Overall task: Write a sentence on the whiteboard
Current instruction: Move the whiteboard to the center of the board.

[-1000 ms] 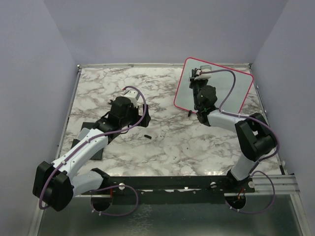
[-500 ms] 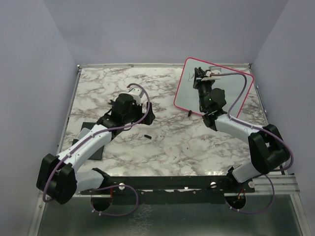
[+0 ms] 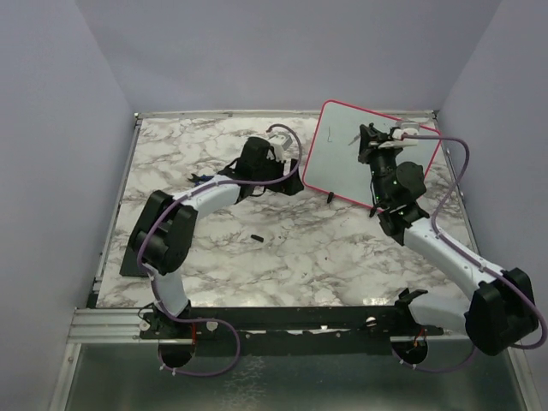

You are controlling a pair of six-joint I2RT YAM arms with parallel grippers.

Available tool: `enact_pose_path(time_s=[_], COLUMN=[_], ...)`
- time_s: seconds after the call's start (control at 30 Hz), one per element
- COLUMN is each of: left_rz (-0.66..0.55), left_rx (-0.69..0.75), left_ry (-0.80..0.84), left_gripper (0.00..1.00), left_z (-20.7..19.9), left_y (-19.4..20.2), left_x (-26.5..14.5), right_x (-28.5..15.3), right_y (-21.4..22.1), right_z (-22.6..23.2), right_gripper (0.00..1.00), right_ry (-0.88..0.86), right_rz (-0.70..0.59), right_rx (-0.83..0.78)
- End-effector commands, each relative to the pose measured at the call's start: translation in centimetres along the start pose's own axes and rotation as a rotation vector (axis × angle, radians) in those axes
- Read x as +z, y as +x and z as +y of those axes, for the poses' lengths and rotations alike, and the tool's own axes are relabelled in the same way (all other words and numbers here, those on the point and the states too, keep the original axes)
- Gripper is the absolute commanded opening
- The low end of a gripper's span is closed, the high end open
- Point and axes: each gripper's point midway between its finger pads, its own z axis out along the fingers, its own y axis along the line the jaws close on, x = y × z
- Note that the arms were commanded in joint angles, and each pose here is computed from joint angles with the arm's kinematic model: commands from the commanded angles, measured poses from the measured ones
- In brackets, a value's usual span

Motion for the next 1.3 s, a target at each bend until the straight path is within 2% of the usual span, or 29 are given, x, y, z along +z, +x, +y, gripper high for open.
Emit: enact_pose_path(time_s=[0.0, 0.07, 0.23, 0.4, 0.57, 0.77, 0.93, 1.27], left_rz=[-0.051, -0.074, -0.165, -0.193, -0.238, -0.236, -0.239, -0.231], left_rx=[0.118, 0.116, -0.027, -0.016, -0.040, 0.004, 0.065, 0.090], left_ry=[-0.012, -0.088, -0.142, -0.216, -0.239, -0.282, -0.325, -0.341], left_gripper=[0.85, 0.83, 0.75, 0.71, 0.64, 0.58, 0.56, 0.50], left_z=[-2.8, -4.0, -5.7, -7.1, -7.2, -6.4, -5.7, -5.3], left_y=[-0.7, 0.0, 2.6, 5.3, 5.9, 6.6, 6.8, 7.2], left_x=[2.4, 3.3, 4.8, 6.6, 8.0, 9.8, 10.8, 13.0], right_x=[-2.2, -3.1, -5.1, -6.7, -7.4, -8.0, -7.9, -8.0], right_y=[0.6, 0.2, -1.0, -2.2, -3.5, -4.1, -4.1, -4.4], right_z=[-2.1, -3.2, -5.7, -7.3, -7.9, -8.2, -8.2, -8.3], right_gripper=[0.01, 0.01, 0.01, 0.01, 0.01, 0.01, 0.01, 0.01], right_ry=[0.062, 0.114, 0.227, 0.295, 0.316, 0.327, 0.326, 0.330], right_rz=[0.104, 0.114, 0.106, 0.079, 0.061, 0.045, 0.047, 0.036], right_rx=[0.007, 0.006, 0.009, 0.019, 0.019, 0.022, 0.021, 0.025])
